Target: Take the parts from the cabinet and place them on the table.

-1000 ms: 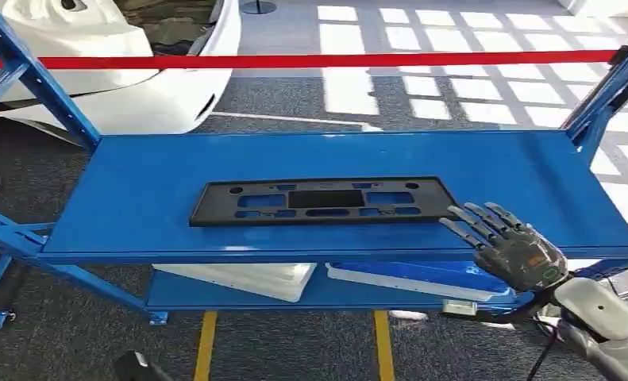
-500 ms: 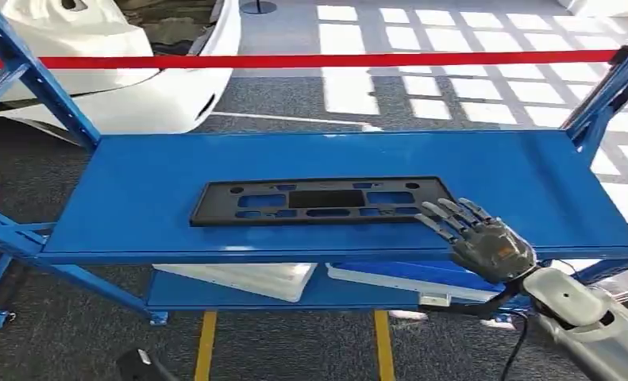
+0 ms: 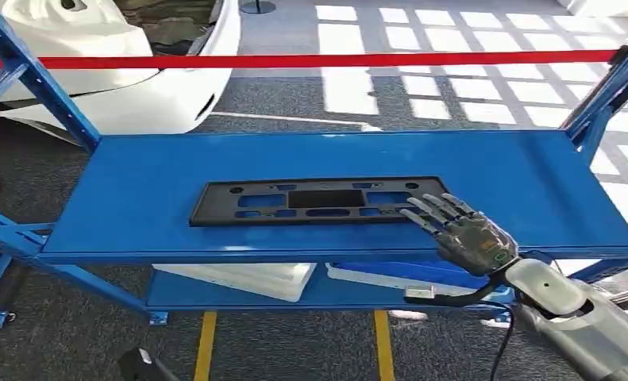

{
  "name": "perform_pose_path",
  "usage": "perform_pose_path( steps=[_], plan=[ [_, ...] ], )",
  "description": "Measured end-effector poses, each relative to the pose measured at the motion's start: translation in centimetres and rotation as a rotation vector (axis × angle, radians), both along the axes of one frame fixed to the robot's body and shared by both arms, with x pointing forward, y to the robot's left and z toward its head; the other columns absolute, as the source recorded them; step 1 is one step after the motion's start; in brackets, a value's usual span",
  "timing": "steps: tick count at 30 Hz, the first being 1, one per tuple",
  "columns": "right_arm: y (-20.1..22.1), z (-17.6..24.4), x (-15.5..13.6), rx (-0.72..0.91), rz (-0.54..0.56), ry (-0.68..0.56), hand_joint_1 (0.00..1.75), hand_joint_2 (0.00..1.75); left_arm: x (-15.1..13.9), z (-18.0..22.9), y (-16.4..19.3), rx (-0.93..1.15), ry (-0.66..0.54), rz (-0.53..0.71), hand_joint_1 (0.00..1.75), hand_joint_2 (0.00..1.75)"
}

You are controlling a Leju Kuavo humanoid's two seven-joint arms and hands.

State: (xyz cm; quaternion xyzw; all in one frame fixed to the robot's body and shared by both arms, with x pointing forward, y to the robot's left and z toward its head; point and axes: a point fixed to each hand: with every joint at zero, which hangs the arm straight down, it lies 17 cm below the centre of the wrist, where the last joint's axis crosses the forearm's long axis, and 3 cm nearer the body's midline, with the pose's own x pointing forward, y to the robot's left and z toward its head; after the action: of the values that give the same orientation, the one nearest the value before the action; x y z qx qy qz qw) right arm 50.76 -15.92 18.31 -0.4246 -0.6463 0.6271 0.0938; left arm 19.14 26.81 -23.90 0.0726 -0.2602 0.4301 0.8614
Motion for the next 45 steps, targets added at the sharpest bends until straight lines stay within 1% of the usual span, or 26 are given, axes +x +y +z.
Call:
perform_pose_path(
  steps=[6,12,20,26,36,45],
  plan=[
    [1.9,-0.3,1.0,-0.015,0.016,0.036,0.0,1.75,0.1,0.0,0.0,0.0,-0.001,-0.003,0.0,0.0],
    [3.3,-0.6,1.3,-0.019,0.031,0.054,0.0,1.75,0.2,0.0,-0.2,-0.001,-0.002,-0.011,0.0,0.0],
    [6.2,-1.4,0.2,0.057,0.083,0.148,0.0,1.75,0.6,0.1,-0.5,-0.011,-0.009,-0.026,0.0,0.0],
    [7.7,-1.5,-0.3,0.082,0.105,0.177,0.0,1.75,0.5,0.1,-0.6,-0.016,-0.004,-0.028,0.0,0.0],
    [8.2,-1.6,-0.9,0.132,0.109,0.184,0.0,1.75,0.5,0.1,-0.6,-0.016,-0.004,-0.028,0.0,0.0],
    [6.7,-1.2,0.2,0.152,0.055,0.167,0.0,1.75,0.4,0.0,-0.6,-0.016,-0.003,-0.028,0.0,0.0]
  ],
)
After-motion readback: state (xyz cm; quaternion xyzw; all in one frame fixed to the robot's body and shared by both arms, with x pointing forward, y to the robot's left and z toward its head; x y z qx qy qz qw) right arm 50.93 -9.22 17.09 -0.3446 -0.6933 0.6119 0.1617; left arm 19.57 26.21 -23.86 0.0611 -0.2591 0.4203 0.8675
